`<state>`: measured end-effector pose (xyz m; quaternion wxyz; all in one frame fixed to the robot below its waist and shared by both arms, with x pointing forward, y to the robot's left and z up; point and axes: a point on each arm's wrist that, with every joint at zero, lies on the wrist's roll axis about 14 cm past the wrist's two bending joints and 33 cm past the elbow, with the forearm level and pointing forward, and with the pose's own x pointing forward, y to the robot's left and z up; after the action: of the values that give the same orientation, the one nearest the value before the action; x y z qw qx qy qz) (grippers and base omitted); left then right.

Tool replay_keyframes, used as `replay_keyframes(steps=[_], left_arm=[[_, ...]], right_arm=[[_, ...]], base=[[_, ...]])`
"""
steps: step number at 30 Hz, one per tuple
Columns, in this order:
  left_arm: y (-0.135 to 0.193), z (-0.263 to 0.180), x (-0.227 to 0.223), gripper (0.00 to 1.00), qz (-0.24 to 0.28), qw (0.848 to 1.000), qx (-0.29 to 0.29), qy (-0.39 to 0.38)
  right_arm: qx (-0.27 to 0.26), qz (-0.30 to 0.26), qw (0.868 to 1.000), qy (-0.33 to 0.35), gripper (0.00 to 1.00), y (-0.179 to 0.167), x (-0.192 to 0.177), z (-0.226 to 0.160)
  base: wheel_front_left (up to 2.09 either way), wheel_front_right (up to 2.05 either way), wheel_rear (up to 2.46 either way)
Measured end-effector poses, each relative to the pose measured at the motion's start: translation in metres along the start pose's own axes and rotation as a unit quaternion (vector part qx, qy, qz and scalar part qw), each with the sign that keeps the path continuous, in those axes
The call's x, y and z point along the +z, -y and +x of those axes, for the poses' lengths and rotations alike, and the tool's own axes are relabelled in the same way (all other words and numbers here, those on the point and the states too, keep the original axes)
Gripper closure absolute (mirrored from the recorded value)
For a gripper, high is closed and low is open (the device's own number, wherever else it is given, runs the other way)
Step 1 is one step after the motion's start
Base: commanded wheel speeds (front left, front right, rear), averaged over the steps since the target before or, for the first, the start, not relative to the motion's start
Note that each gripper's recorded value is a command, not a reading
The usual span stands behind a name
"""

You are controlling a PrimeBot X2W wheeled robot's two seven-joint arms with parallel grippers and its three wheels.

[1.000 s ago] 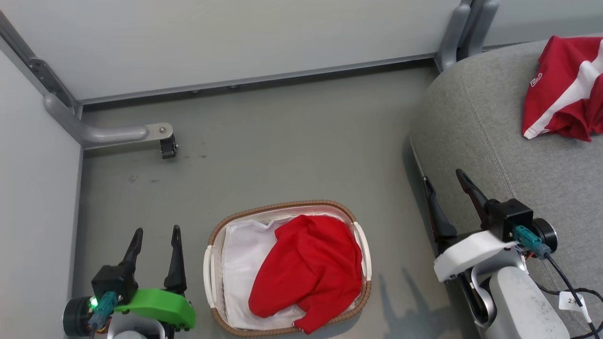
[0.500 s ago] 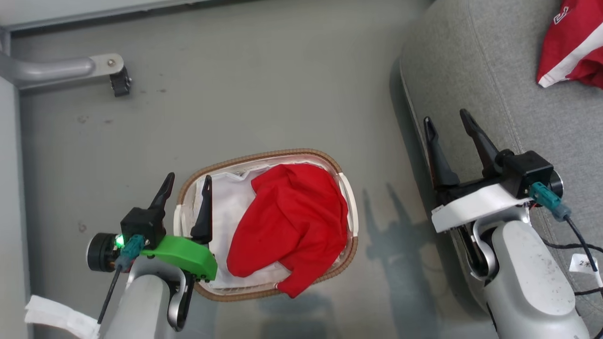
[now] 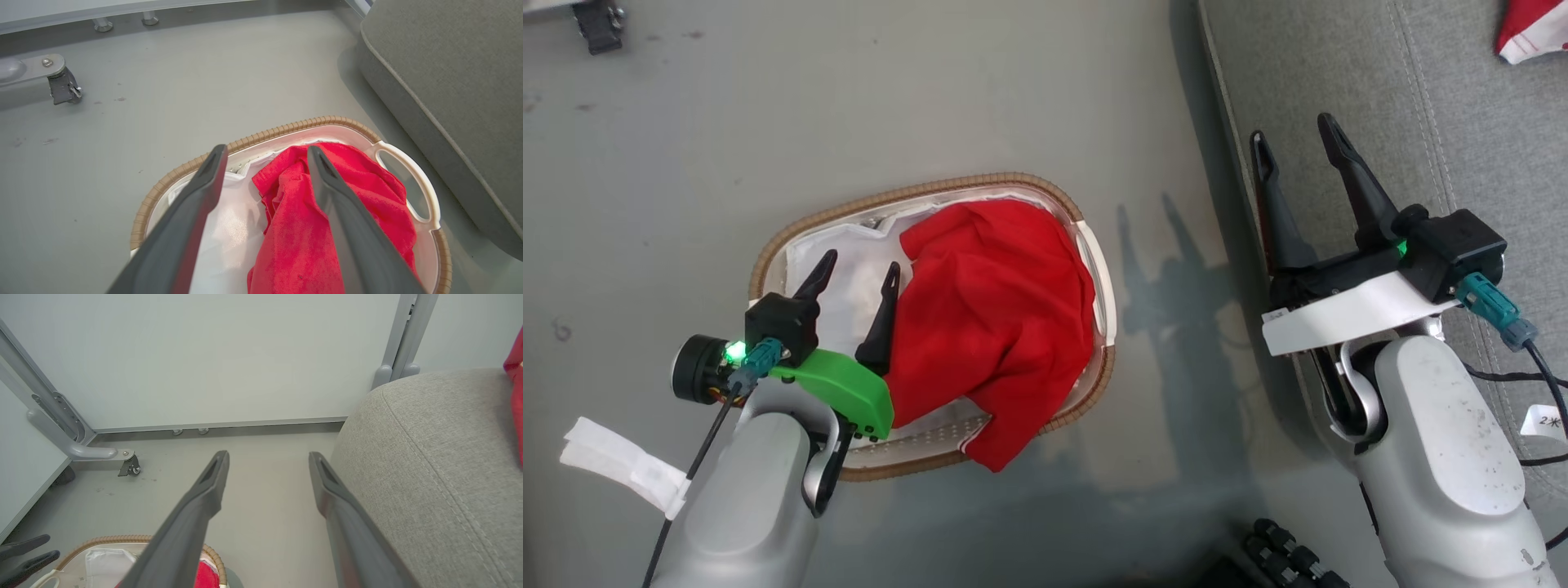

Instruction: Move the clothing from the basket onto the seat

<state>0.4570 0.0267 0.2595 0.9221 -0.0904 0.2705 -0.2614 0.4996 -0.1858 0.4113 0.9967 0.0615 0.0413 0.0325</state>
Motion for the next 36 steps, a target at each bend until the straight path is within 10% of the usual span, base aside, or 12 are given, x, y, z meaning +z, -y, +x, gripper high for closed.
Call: replay_keyframes(steps=[36], left_arm=[[0.013,0.054,-0.141,0.00,-0.019,0.972,-0.097,-0.215]], right_arm=[[-0.002,0.000,0.998,-0.061,0.00,0.013,-0.072,0.015]], base=[[0.00,0.00,0.00]])
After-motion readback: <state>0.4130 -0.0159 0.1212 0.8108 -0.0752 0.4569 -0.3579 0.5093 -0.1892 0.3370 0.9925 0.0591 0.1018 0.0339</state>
